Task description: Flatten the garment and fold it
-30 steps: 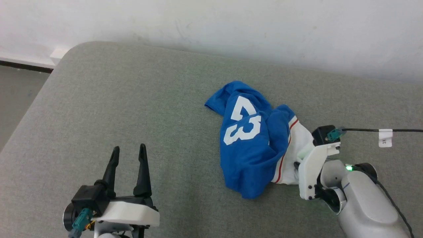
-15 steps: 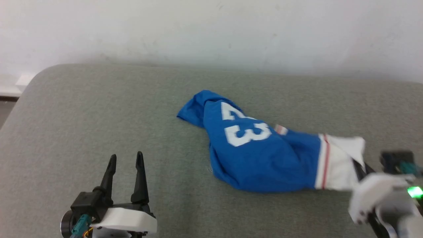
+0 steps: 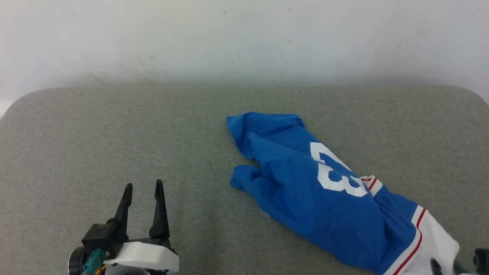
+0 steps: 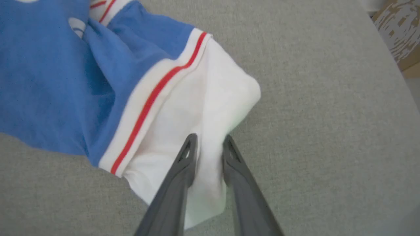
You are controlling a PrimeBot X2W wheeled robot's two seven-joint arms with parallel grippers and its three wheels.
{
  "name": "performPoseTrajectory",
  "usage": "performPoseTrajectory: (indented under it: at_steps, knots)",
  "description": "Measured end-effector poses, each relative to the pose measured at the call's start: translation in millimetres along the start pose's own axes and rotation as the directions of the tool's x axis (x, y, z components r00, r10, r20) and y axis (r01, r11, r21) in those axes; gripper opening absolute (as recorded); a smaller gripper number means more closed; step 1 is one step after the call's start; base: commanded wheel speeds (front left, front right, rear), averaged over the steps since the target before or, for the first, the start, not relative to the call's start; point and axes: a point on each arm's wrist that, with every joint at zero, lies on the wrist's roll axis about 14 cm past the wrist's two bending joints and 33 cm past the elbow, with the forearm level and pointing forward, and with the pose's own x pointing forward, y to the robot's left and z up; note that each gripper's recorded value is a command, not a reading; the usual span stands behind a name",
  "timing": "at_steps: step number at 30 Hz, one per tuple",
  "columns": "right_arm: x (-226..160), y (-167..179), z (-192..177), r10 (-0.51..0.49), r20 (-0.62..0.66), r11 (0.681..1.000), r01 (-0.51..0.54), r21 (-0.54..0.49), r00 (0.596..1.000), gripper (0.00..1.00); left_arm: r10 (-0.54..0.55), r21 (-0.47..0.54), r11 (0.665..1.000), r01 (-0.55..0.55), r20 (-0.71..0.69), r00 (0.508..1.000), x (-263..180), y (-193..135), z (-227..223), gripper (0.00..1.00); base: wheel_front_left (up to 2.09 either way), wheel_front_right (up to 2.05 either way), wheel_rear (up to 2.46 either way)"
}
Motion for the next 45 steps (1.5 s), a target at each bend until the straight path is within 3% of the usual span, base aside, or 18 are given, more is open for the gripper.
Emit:
performPoseTrajectory:
  at_steps: [3,8,14,20,29,37,41,42,44,45]
  knots:
    - [0,8,31,0.023,0.16,1.0,-0.024,0.001,0.987,1.0,0.001,0.001,1.0,-0.001,-0.004,1.0,0,0,-1,1.0,0.0,0.0,0.0]
    - [-7,33,78,0.09,0.382,0.996,-0.089,-0.022,0.92,1.0,-0.006,0.004,1.0,0.006,-0.013,1.0,1,-1,-4,1.0,0.0,0.0,0.0]
    - [-20,63,99,0.17,0.493,0.985,-0.159,-0.066,0.853,1.0,-0.05,0.011,0.999,0.05,-0.067,0.997,5,-12,-14,1.0,0.0,0.0,0.0]
    - [-32,73,111,0.195,0.547,0.98,-0.178,-0.085,0.814,1.0,-0.234,-0.008,0.972,0.236,-0.179,0.956,20,-60,-31,1.0,0.0,0.0,0.0]
    - [-31,73,120,0.187,0.569,0.982,-0.176,-0.076,0.801,1.0,-0.395,-0.03,0.902,0.431,-0.462,0.794,52,-123,-84,1.0,0.0,0.0,0.0]
    - [-22,63,111,0.148,0.547,0.987,-0.159,-0.026,0.824,1.0,-0.368,0.002,0.84,0.543,-0.733,0.571,42,-135,-153,1.0,0.0,0.0,0.0]
    - [-20,58,107,0.131,0.537,0.989,-0.15,-0.009,0.833,1.0,-0.333,0.055,0.785,0.617,-0.803,0.495,45,-137,-162,1.0,0.0,0.0,0.0]
    - [-19,57,107,0.129,0.537,0.989,-0.148,-0.008,0.834,1.0,-0.322,0.067,0.769,0.636,-0.819,0.476,43,-138,-164,0.85,0.0,0.0,0.0]
    - [-19,57,106,0.131,0.536,0.989,-0.149,-0.008,0.834,1.0,-0.313,0.08,0.734,0.674,-0.841,0.441,39,-141,-164,0.04,0.0,0.0,0.0]
    - [-18,58,106,0.134,0.535,0.988,-0.152,-0.009,0.834,1.0,-0.308,0.086,0.72,0.688,-0.85,0.428,38,-142,-164,0.0,0.0,0.0,0.0]
